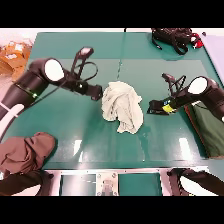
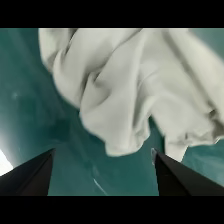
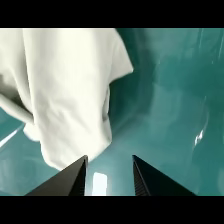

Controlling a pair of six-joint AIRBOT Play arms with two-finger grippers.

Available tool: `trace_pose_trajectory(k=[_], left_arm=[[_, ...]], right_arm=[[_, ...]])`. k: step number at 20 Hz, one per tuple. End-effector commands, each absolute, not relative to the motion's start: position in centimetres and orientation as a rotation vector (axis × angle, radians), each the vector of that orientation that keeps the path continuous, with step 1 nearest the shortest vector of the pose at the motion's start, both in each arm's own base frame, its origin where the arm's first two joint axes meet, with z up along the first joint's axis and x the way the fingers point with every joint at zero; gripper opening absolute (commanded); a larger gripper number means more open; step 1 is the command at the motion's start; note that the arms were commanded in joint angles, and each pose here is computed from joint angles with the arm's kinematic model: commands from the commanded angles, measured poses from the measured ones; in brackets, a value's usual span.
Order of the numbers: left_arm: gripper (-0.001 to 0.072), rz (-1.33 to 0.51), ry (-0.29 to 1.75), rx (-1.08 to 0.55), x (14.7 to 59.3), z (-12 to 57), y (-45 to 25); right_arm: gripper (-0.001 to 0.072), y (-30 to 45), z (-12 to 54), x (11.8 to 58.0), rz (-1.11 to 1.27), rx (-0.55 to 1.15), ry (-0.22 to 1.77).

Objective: Fold the shirts.

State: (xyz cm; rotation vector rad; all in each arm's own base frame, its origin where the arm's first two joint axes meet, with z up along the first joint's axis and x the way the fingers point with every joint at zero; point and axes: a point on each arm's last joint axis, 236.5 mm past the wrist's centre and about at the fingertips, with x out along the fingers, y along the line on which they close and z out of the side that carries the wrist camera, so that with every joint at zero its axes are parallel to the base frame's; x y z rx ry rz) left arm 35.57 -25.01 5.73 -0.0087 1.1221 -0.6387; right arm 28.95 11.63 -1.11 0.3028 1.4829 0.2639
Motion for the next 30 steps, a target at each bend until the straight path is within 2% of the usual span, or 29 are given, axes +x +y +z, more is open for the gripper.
trace_pose_trajectory(k=[1,2,3,5,9,10,11,12,13,14,17,20,24,27,30], left_arm=[[0.072,-0.603,1.219,-0.115,33.8,0.4,-24.3],[0.072,-0.601,1.218,-0.161,33.5,-1.0,-24.7],[0.072,-0.599,1.21,-0.201,33.2,-2.2,-24.9],[0.072,-0.599,1.2,-0.289,33.2,-3.8,-25.8],[0.072,-0.66,1.247,-0.503,33.1,-5.8,-29.3],[0.0687,-0.679,1.244,-0.544,33.3,-6.0,-30.0],[0.0549,-0.684,1.239,-0.562,33.5,-6.3,-30.3],[0.0424,-0.682,1.24,-0.562,33.6,-6.4,-30.3],[0.025,-0.688,1.236,-0.548,33.6,-6.5,-30.2],[0.003,-0.696,1.23,-0.538,33.6,-6.5,-30.1],[0.0025,-0.688,1.231,-0.552,34.5,-6.0,-28.6],[0.0025,-0.625,1.199,-0.569,36.8,-3.8,-23.0],[0.0025,-0.547,1.036,-0.592,39.4,2.2,-16.2],[0.0024,-0.608,0.849,-0.563,40.5,10.8,-15.2],[0.0024,-0.74,0.606,-0.436,39.3,23.8,-16.3]], right_arm=[[0.0446,13.8,-3.9,24.7,0.317,0.347,1.616],[0.0498,14.8,-5.1,23.2,0.338,0.351,1.648],[0.0515,15.7,-6.1,22.1,0.361,0.357,1.662],[0.0514,17.8,-7.5,21.3,0.381,0.404,1.643],[0.0509,19.1,-8.7,23.8,0.363,0.422,1.522],[0.046,18.9,-8.8,24.7,0.346,0.43,1.493],[0.0375,18.6,-8.9,25.3,0.331,0.441,1.474],[0.0242,18.1,-9.0,25.9,0.312,0.452,1.461],[0.0073,17.2,-9.1,26.5,0.289,0.46,1.449],[0.0014,16.1,-9.3,27.0,0.264,0.462,1.441],[0.0012,11.3,-9.6,27.8,0.17,0.433,1.451],[0.0012,4.4,-8.9,28.2,0.035,0.379,1.481],[0.0011,-0.7,-4.7,31.8,-0.03,0.45,1.369],[0.0012,-0.5,1.9,36.0,0.036,0.441,1.217],[0.0011,-0.3,14.9,39.8,0.095,0.39,0.912]])
